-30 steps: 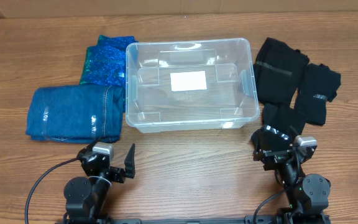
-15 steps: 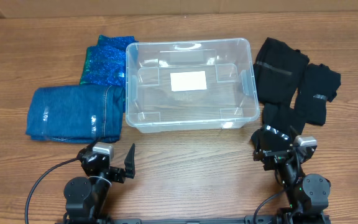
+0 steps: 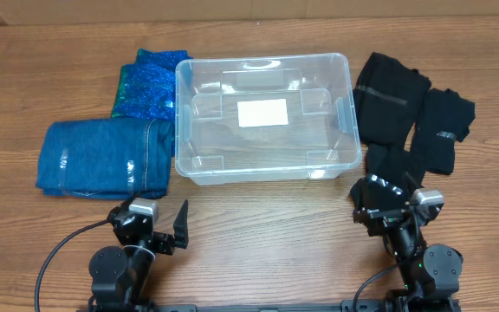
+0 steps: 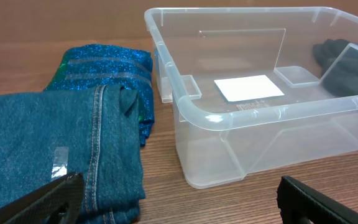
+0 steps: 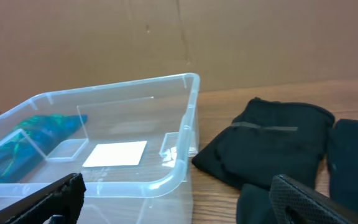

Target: Pack container

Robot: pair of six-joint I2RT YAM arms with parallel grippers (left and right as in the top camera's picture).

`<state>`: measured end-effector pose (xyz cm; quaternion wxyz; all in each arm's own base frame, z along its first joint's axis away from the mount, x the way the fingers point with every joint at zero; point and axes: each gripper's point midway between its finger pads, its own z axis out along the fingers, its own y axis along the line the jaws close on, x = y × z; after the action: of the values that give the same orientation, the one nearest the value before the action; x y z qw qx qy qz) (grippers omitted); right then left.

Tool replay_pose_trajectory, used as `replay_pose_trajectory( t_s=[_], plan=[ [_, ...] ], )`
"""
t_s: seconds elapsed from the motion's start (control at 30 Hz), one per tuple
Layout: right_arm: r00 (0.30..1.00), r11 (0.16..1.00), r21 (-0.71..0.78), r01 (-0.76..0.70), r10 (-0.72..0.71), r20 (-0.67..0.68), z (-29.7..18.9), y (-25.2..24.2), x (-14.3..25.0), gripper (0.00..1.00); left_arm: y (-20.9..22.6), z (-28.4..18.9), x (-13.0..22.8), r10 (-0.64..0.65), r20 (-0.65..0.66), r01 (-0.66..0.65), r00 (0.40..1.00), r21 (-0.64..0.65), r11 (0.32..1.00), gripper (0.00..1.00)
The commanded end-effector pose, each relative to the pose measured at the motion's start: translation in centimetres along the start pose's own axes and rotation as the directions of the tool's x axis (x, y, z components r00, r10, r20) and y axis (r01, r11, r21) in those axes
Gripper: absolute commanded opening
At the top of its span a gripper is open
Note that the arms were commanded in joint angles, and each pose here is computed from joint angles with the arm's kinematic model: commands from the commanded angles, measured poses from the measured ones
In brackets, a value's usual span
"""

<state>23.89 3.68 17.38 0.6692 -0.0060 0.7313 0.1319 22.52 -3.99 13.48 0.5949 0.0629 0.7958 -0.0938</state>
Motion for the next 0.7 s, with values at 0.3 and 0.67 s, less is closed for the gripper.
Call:
replay_pose_trajectory(
  t_s=[0.3,0.67],
  plan=[
    [0.999,1.000,-0.007,-0.007,0.006,-0.036,-0.1,0.1,0.9,1.00,-1.9,-0.1,-0.7,-0.028,0.030,0.024,0.999,0.111,0.994,1.00],
    [0.999,1.000,-0.007,-0.006,0.006,-0.035,-0.1,0.1,0.9,1.00,-1.7,-1.2,-5.1,-0.230,0.124,0.217,0.965,0.113,0.970,1.00]
  ],
)
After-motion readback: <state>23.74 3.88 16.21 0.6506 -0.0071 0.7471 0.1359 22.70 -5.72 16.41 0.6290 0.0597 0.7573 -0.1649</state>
